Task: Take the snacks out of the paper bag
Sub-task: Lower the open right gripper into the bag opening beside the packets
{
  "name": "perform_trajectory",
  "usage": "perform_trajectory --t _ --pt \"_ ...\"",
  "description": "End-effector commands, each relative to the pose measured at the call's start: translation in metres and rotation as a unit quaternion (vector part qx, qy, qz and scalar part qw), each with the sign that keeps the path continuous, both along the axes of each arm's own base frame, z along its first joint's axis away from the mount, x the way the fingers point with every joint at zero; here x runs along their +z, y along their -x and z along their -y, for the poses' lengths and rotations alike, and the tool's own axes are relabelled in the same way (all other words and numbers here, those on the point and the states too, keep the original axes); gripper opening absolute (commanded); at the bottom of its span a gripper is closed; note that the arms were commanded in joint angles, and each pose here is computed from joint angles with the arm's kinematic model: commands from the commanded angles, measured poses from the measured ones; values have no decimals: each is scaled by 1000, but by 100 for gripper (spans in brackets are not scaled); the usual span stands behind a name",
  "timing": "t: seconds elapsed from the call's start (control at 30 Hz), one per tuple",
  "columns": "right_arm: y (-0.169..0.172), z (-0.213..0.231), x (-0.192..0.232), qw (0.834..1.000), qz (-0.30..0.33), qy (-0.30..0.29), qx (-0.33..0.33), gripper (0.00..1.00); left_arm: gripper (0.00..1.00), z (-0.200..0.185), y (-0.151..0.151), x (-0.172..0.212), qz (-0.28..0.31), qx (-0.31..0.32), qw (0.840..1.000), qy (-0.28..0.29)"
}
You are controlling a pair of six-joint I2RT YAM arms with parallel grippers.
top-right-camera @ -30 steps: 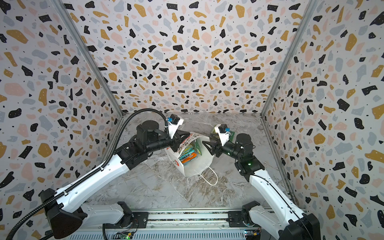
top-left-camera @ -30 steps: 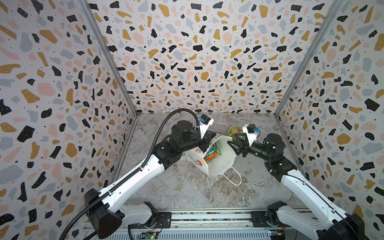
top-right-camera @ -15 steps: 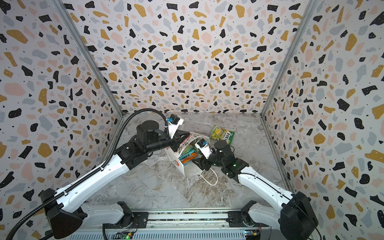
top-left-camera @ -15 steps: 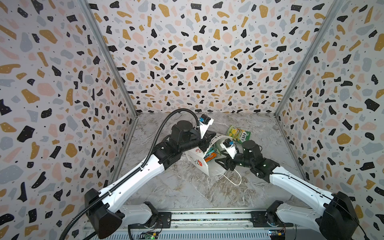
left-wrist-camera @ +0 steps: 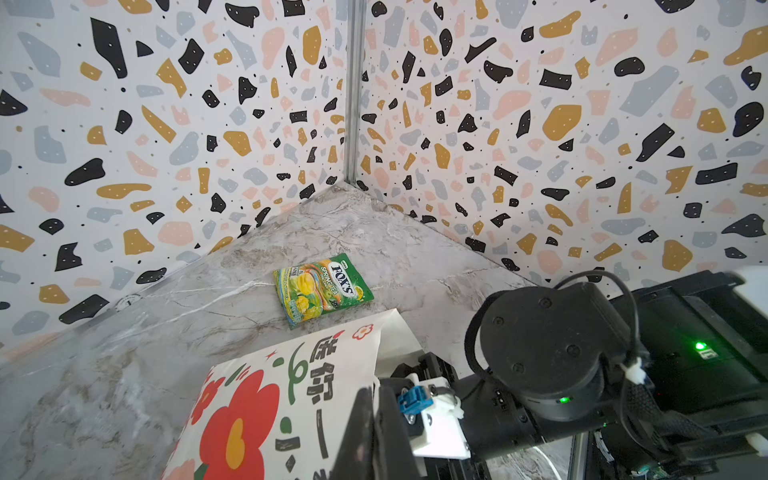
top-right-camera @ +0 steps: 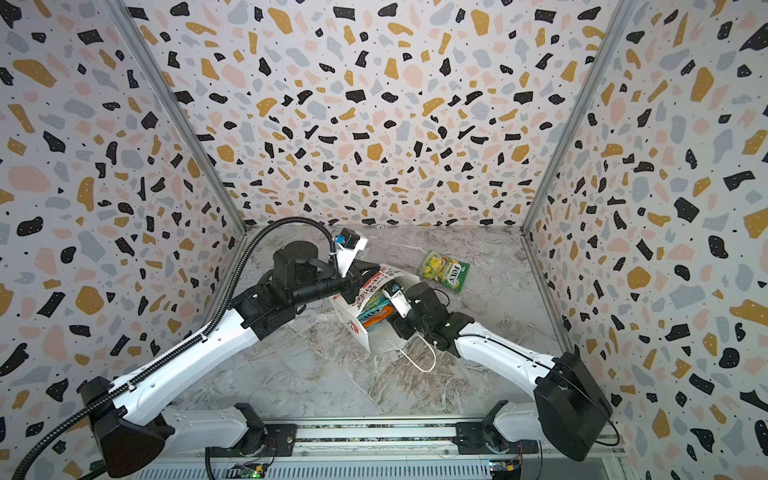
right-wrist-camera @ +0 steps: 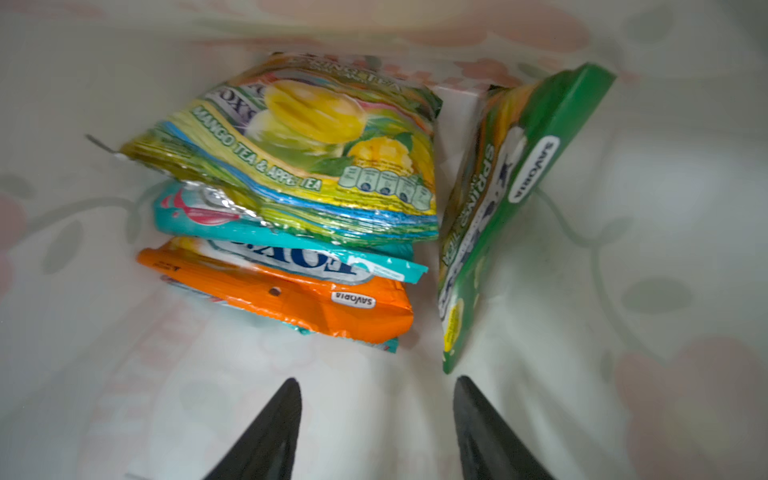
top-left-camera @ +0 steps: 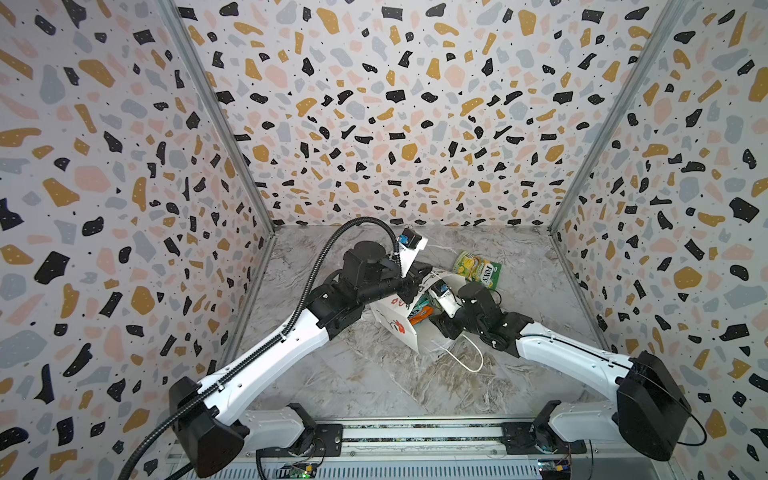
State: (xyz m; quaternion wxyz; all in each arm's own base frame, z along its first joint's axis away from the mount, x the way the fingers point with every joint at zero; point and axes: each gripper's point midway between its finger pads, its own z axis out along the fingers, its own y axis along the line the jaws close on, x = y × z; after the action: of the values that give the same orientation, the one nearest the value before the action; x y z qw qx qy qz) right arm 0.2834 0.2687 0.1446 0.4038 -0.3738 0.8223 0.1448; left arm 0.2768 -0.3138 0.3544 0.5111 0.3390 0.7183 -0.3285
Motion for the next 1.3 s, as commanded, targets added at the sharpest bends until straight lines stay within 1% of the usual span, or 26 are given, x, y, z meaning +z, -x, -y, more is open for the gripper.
perform_trajectory --t 0.0,0.13,0.33,0.53,0.97,1.1,1.2,1.27 --pt "-19 8 12 998 24 9 -63 59 0 0 2 10 16 -4 1000 9" --pt "-30 11 13 995 35 2 -96 55 0 1 3 9 14 -6 1000 8" --pt "-42 9 14 991 44 -16 -124 48 0 1 3 9 14 -6 1000 8" --pt "-55 9 6 987 52 -12 -152 40 0 1 4 10 14 -9 1000 9" --pt "-77 4 -18 983 56 13 -174 39 0 2 4 9 13 -11 1000 9" --pt "-83 5 -26 983 50 13 -175 39 0 2 5 9 13 -11 1000 10" --pt "-87 8 -30 984 45 10 -174 33 0 1 4 9 14 -10 1000 10" --pt "-87 6 -29 986 43 8 -163 24 0 1 4 10 14 -9 1000 10"
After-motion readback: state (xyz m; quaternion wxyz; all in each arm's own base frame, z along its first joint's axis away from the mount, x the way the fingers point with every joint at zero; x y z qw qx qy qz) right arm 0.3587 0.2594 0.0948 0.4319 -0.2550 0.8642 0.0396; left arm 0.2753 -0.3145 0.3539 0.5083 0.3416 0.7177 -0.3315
